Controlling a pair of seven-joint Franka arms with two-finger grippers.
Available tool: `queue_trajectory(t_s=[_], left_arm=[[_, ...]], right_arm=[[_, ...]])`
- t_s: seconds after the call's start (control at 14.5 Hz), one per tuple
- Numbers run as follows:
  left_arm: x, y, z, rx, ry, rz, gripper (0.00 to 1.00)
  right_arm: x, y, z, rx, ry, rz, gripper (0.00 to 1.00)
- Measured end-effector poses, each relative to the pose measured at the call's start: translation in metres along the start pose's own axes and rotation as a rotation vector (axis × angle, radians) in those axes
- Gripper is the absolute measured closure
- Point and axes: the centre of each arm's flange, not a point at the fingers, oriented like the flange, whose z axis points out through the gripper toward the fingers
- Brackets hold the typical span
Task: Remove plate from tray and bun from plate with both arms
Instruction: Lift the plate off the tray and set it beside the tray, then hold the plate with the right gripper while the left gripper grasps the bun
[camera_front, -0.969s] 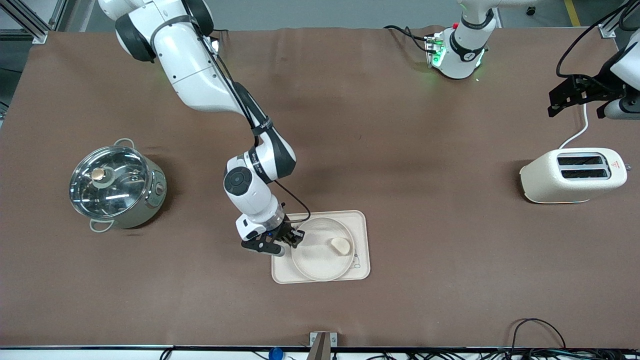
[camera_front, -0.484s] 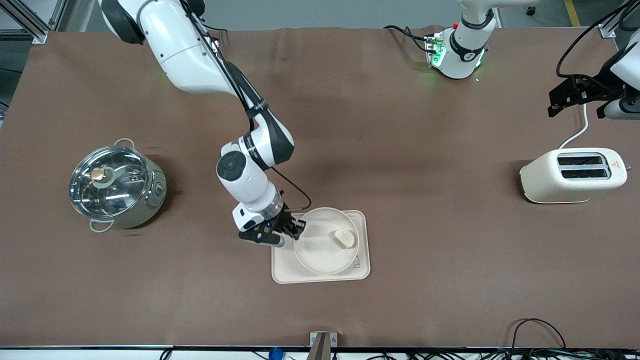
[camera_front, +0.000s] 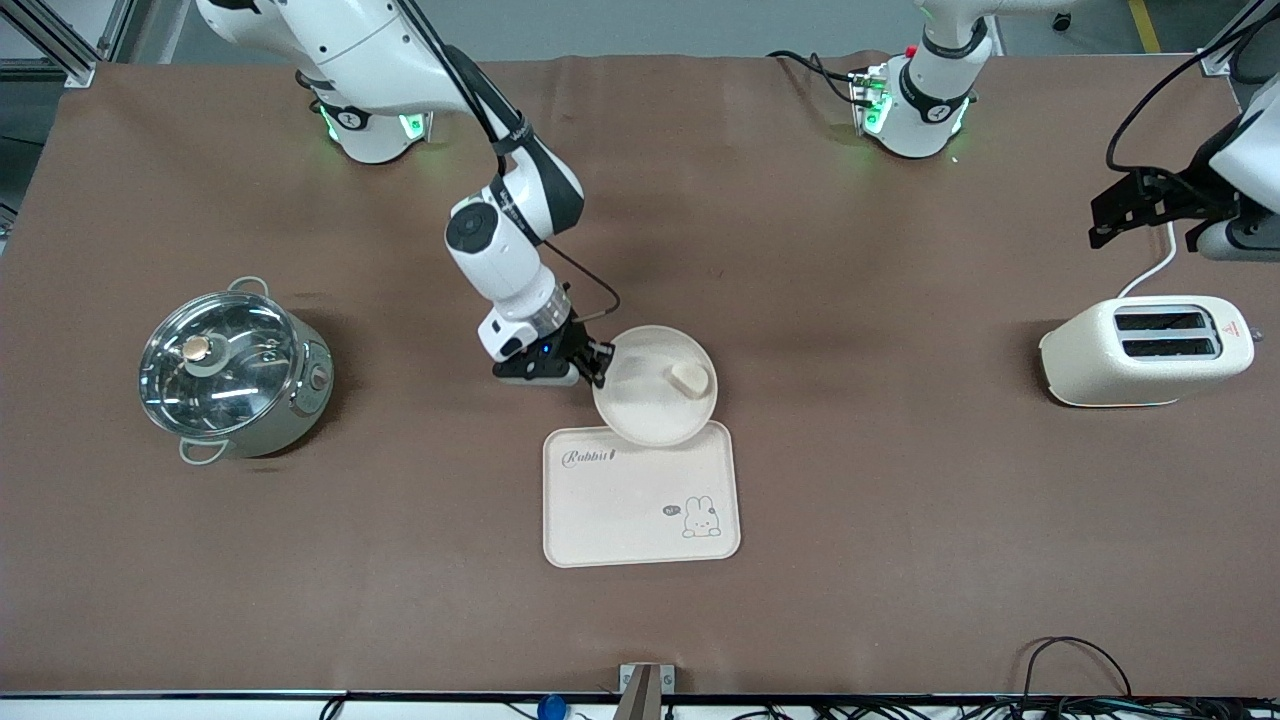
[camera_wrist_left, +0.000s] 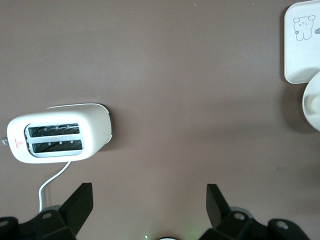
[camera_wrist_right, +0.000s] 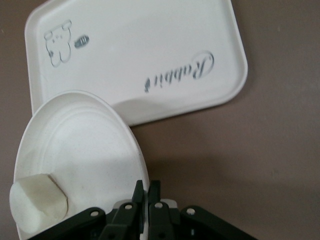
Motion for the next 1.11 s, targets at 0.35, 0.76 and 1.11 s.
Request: queue_trajectory(t_s=[0.35, 0.76, 1.11], left_arm=[[0.034, 0.038, 0.054, -0.024, -0.077, -0.073, 0.00], [0.085, 0.119, 0.175, -0.040, -0.121, -0.276, 0.00], [0.104, 0.205, 0.273, -0.048, -0.131, -0.498, 0.00]], right_arm=[[-0.046, 0.023, 0.014, -0.007, -0.006, -0.024, 0.94], [-0.057, 0.027, 0.015, -0.001, 0.003, 0.014, 0.78], [-0.043, -0.012, -0.009, 0.045, -0.002, 0.097, 0.28]])
